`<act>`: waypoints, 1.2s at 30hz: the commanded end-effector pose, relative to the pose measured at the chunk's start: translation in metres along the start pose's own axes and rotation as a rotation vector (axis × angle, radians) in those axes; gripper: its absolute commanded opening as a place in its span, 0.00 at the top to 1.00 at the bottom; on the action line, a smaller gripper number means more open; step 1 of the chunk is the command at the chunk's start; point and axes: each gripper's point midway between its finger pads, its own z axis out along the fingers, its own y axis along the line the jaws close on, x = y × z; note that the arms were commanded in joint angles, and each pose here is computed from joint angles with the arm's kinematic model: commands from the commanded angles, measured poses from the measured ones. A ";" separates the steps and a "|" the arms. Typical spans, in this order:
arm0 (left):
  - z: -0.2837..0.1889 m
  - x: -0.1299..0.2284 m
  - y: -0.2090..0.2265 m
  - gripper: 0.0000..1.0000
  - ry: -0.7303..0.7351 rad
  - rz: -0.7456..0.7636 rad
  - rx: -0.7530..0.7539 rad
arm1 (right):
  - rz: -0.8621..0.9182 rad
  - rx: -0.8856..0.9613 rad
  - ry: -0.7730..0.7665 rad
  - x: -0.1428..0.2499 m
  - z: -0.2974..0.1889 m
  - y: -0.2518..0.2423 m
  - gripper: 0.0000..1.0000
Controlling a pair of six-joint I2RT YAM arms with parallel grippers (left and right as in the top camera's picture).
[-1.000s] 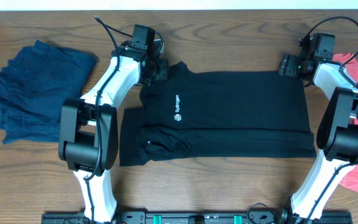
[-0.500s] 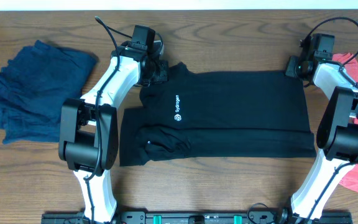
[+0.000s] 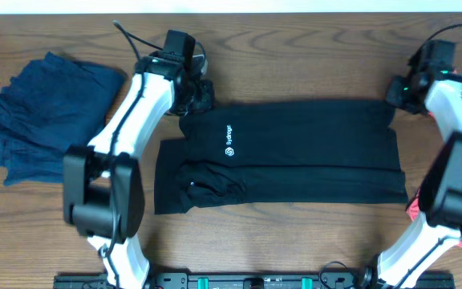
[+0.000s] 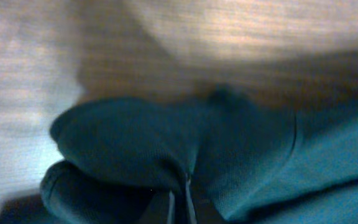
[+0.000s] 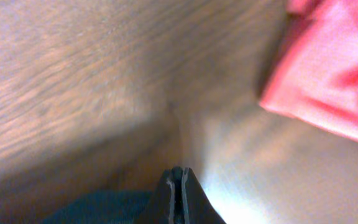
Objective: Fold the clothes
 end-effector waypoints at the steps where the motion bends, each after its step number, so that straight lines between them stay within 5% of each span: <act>1: -0.023 0.012 -0.001 0.94 0.018 -0.015 -0.012 | 0.027 0.035 -0.030 -0.003 -0.043 -0.010 0.99; 15: -0.053 0.121 0.020 0.94 0.456 -0.140 -0.137 | -0.008 0.274 0.403 0.110 -0.105 -0.054 0.99; 32: -0.034 0.172 0.011 0.94 0.601 -0.077 -0.192 | -0.028 0.323 0.464 0.131 -0.098 -0.065 0.99; 36: -0.032 0.180 0.032 0.94 0.610 -0.095 -0.304 | -0.037 0.359 0.482 0.139 -0.095 -0.072 0.99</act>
